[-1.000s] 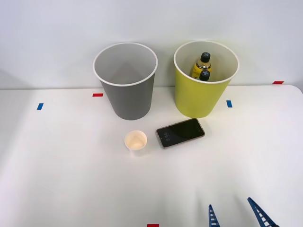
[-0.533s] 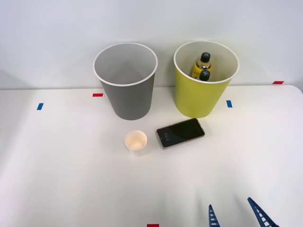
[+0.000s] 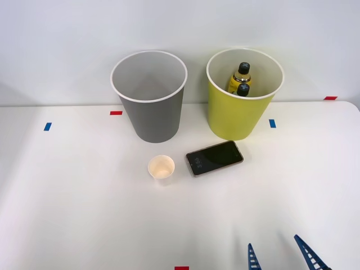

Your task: Put cans in the gray bin, plastic bottles in the light green bin

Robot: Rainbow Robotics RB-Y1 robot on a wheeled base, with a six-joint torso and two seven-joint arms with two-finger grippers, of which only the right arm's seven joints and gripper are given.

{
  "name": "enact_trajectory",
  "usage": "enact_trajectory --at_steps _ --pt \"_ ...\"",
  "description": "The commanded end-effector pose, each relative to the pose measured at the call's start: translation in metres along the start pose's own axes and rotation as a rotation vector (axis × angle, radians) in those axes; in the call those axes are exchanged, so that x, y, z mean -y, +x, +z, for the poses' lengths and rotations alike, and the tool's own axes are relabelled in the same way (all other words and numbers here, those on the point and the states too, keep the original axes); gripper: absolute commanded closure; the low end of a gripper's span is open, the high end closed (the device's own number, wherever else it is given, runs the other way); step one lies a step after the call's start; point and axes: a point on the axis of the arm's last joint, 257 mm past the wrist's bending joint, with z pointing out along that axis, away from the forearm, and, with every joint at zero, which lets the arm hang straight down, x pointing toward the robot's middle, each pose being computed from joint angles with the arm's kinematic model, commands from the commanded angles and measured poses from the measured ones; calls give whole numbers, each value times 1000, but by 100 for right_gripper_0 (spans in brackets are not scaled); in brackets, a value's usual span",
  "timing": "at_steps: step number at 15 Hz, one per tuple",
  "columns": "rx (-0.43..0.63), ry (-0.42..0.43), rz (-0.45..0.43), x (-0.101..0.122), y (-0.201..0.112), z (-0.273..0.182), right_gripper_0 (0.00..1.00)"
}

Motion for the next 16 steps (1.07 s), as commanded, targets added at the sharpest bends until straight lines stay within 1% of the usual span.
enact_trajectory --at_steps 1,16 --pt "0 0 0 0 0 0 0" --pt "0 0 0 0 0 0 0"
